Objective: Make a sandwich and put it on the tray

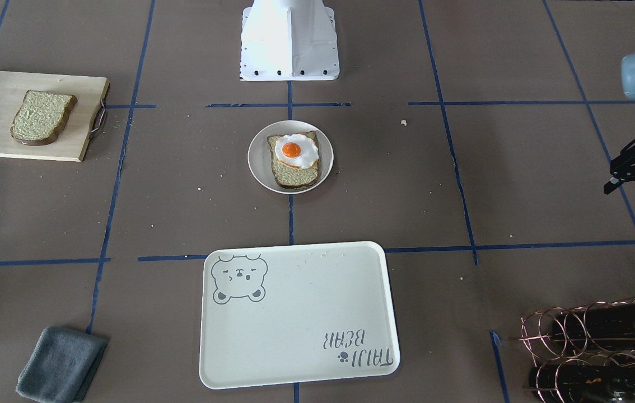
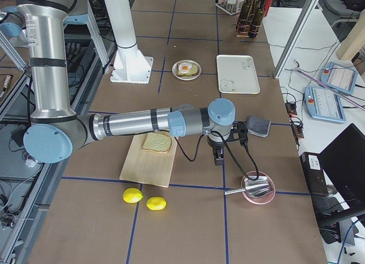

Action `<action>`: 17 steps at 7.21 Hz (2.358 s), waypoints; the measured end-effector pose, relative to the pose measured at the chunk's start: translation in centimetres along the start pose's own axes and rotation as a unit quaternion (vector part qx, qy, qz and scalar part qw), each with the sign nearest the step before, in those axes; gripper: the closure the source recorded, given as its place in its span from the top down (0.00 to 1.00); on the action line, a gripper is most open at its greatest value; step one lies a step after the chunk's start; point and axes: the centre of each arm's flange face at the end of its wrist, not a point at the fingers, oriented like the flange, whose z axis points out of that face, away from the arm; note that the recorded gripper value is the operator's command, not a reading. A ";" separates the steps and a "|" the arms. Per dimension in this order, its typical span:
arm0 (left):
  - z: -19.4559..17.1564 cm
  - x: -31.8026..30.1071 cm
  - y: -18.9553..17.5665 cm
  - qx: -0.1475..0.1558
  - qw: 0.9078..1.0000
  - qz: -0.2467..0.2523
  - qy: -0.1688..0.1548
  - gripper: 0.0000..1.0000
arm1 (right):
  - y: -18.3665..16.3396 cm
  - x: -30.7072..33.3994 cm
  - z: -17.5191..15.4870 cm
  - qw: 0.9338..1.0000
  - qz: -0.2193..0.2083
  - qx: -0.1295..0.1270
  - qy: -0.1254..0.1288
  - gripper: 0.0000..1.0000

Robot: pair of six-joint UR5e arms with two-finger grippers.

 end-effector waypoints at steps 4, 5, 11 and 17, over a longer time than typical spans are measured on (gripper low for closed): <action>2.8 11.5 -7.3 0.017 0.995 -0.076 0.055 1.00 | 2.2 -5.0 4.5 0.998 0.046 0.010 -0.049 1.00; 3.6 14.7 -7.9 0.022 0.989 -0.123 0.075 1.00 | 5.4 -4.8 6.5 0.997 0.050 0.018 -0.051 1.00; 3.6 23.4 -8.9 0.046 0.974 -0.195 0.106 1.00 | 21.7 -9.1 13.2 0.994 0.103 -0.001 -0.031 0.99; 3.8 23.5 -8.9 0.044 0.973 -0.198 0.106 1.00 | 26.2 -9.4 17.4 0.994 0.101 -0.030 0.003 0.76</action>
